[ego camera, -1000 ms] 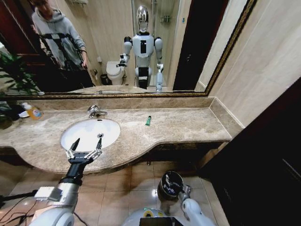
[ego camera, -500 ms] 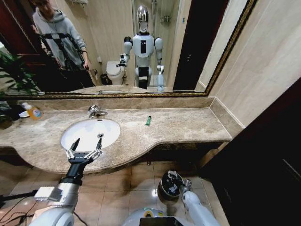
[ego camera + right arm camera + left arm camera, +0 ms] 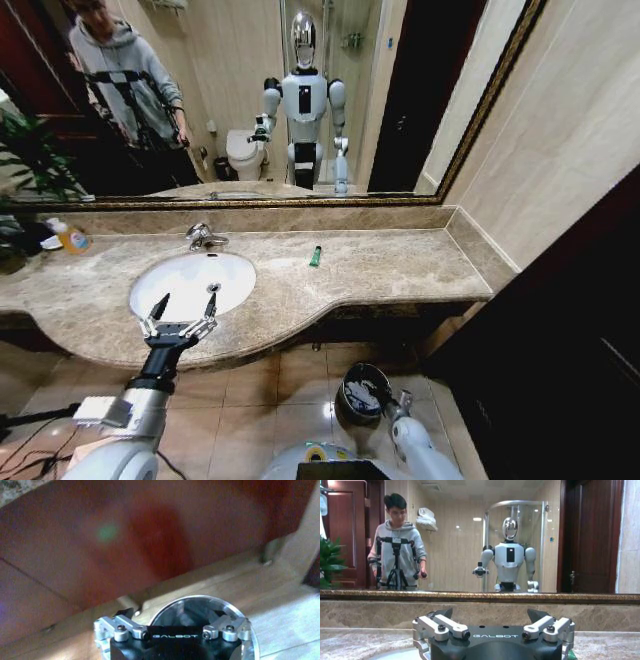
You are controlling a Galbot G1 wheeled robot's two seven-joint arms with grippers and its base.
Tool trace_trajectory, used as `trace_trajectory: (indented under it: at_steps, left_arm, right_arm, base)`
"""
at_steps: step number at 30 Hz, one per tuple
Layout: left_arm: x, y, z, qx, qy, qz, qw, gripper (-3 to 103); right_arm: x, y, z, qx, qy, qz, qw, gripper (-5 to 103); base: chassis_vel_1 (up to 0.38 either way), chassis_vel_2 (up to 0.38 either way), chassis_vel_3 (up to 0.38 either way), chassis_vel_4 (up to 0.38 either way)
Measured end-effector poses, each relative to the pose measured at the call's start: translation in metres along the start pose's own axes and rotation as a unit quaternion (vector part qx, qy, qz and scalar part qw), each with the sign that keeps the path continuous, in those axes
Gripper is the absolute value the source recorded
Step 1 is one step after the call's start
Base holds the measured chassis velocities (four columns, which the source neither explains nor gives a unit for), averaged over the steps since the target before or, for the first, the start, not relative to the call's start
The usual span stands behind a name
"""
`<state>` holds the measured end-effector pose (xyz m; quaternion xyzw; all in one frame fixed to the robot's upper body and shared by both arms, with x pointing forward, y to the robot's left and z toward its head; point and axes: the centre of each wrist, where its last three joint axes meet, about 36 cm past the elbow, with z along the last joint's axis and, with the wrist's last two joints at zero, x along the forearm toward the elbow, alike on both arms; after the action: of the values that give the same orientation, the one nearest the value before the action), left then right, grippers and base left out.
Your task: Pick up the trash from the sink and place it in the trash bin.
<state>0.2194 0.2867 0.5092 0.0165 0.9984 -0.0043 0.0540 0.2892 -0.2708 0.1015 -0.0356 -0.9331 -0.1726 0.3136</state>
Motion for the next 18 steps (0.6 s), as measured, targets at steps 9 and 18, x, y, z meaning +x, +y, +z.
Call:
trace_trajectory:
  at_steps: [9,18]
  left_arm:
    - [0.0,0.0,0.0,0.0,0.0,0.0,1.0,100]
    - [0.0,0.0,0.0,0.0,0.0,0.0,1.0,100]
  right_arm:
    - [0.055,0.001,-0.003,0.052,-0.079,0.005,0.995,100]
    - [0.162,0.034,-0.017,0.043,-0.161,0.015,0.986,100]
  base:
    - [0.0,0.0,0.0,0.0]
    - [0.0,0.0,0.0,0.0]
